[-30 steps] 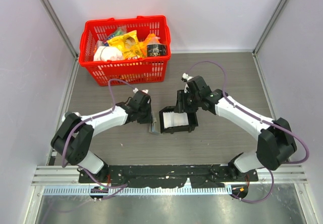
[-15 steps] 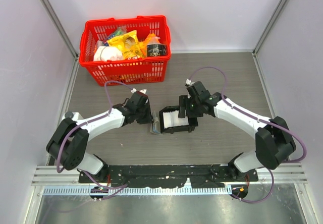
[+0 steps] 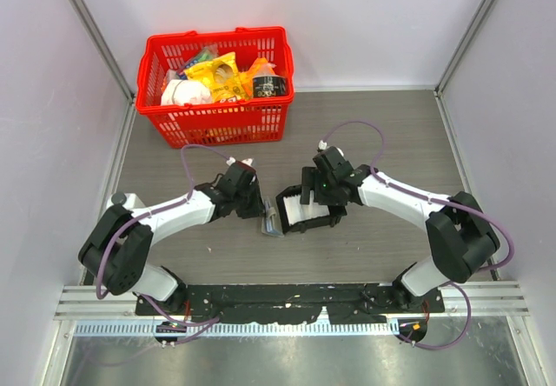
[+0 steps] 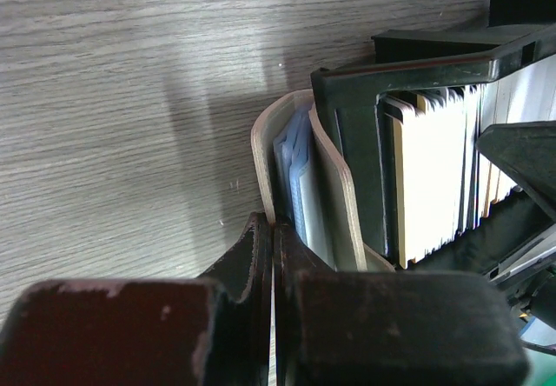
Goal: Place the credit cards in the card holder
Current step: Pick up the credit card from the storage box.
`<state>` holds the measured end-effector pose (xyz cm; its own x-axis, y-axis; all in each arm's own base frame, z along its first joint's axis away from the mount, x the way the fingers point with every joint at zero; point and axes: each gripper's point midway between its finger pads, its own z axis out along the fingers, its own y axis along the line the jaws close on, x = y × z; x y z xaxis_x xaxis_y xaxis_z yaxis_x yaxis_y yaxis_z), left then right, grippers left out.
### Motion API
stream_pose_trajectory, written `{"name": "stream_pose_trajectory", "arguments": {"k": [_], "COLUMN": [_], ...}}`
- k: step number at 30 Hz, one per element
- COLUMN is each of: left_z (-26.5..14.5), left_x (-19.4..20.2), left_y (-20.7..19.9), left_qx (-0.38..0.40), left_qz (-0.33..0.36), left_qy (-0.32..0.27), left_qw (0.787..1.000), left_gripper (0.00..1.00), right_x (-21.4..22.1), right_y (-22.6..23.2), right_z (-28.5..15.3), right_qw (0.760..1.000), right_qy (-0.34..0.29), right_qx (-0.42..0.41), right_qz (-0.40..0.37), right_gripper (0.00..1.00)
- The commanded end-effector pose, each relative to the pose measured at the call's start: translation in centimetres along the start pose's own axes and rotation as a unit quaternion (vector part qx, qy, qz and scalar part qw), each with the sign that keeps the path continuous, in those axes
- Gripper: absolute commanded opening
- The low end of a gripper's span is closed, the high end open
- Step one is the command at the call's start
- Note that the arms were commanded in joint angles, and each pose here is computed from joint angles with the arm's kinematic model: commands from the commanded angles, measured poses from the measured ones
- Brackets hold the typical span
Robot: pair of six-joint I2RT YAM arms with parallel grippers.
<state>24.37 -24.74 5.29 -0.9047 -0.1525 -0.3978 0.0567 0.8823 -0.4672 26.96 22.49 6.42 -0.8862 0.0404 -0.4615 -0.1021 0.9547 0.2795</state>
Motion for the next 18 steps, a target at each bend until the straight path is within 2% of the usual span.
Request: {"name": "stream_pose_trajectory", "arguments": {"k": [1, 4, 6, 8, 9, 12, 18], "left_z": [-1.0, -0.9, -1.0, -1.0, -0.9, -0.7, -0.2], "left_x": [-1.2, -1.2, -1.3, -1.3, -1.4, -1.5, -1.6], "left_y": [-1.9, -1.9, -1.9, -2.0, -1.9, -2.0, -1.9], "left_qx": [0.038, 0.037, 0.036, 0.037, 0.035, 0.034, 0.031], "left_qz": [0.000, 0.002, 0.002, 0.003, 0.002, 0.003, 0.003], "left_qy": [-0.024, -0.024, -0.025, -0.025, -0.026, -0.027, -0.026], "left_qw": [0.999, 0.999, 0.999, 0.999, 0.999, 0.999, 0.999], "left_gripper": [0.00, 0.00, 0.00, 0.00, 0.00, 0.00, 0.00], "right_x": [2.3, 3.7, 3.2, 3.7, 3.6, 3.2, 0.6], "right_y": [-1.3, -0.6, -0.1, 0.3, 0.5, 1.6, 3.7], "right_z": [2.0, 2.7, 2.4, 2.0, 1.9, 1.3, -0.5], "right_qw": [0.999, 0.997, 0.998, 0.997, 0.997, 0.995, 0.991], "right_qy": [0.033, 0.076, 0.056, 0.061, 0.064, 0.066, 0.040], "right_qx": [0.023, 0.003, -0.010, -0.036, -0.045, -0.076, -0.125], "right_qz": [-0.001, -0.011, -0.004, 0.007, 0.011, 0.014, 0.018], "right_gripper": [0.85, 0.85, 0.85, 0.85, 0.82, 0.59, 0.48]}}
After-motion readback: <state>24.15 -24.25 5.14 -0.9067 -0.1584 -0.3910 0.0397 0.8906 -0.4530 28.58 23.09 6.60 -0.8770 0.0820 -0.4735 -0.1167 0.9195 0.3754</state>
